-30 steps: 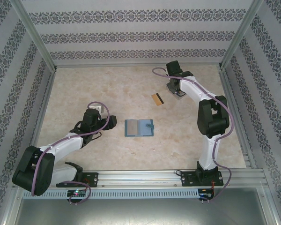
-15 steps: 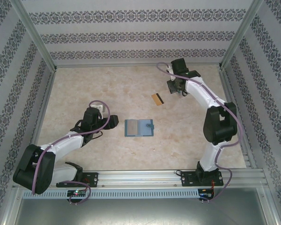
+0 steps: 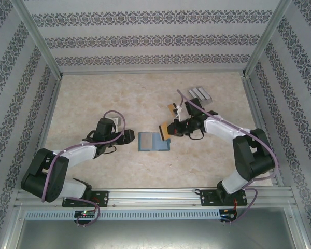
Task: Put the credit cards into the card holder
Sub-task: Insert the credit card into the card slot, then close the card holder at the center of the table.
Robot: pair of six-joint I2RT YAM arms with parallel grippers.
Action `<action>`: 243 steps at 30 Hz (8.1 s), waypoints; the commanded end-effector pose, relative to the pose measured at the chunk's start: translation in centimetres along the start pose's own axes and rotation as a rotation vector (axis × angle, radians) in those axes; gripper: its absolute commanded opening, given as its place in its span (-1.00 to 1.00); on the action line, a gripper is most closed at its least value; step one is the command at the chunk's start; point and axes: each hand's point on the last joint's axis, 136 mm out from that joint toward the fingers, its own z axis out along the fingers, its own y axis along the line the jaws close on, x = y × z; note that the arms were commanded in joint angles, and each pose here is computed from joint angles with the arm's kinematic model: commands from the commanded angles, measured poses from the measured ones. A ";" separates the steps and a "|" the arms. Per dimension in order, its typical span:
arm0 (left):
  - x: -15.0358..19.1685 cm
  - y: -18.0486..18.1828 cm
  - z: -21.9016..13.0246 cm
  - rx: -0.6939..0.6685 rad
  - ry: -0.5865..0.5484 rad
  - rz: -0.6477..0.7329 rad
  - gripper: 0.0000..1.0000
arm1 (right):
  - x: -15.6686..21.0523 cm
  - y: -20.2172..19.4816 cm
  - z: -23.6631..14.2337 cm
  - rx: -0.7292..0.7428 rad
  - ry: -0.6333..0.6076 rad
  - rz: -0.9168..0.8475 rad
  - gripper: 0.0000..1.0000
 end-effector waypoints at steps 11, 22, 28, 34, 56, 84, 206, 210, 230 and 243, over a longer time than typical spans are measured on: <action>-1.1 -0.8 0.2 0.014 -0.023 0.023 0.62 | 2.3 -0.2 4.3 -0.208 0.151 0.108 -1.00; -1.2 -0.8 -0.1 0.010 -0.030 0.026 0.62 | 1.9 -2.1 5.7 -0.194 0.158 0.161 -1.00; -0.9 -1.1 0.4 0.033 -0.011 0.015 0.62 | 2.4 -2.3 6.8 -0.168 0.169 0.155 -0.93; -0.9 -1.0 0.3 0.026 -0.011 0.014 0.62 | 1.6 -3.0 7.0 -0.137 0.108 0.183 -0.88; -0.8 -1.1 0.5 0.029 0.004 -0.009 0.61 | 0.5 -2.0 8.7 -0.060 -0.036 0.178 -0.34; 0.0 1.5 1.0 -0.092 0.007 -0.105 0.59 | 1.3 -0.4 10.4 0.032 -0.039 0.107 -0.32; 7.7 0.1 -1.1 -0.026 0.241 -0.003 0.40 | 0.0 -4.0 7.5 0.687 -0.115 -0.192 -0.11; 7.0 -0.8 -0.6 0.000 0.251 -0.009 0.34 | 0.2 -4.3 7.4 0.621 -0.125 -0.153 -0.43; 7.1 -0.7 1.1 -0.103 0.369 -0.249 -0.04 | 0.8 0.9 11.4 0.110 -0.156 -0.210 -1.00; 4.7 -2.7 -2.4 -0.228 0.275 -0.110 -0.21 | -0.1 0.7 11.2 0.096 -0.282 -0.163 -0.68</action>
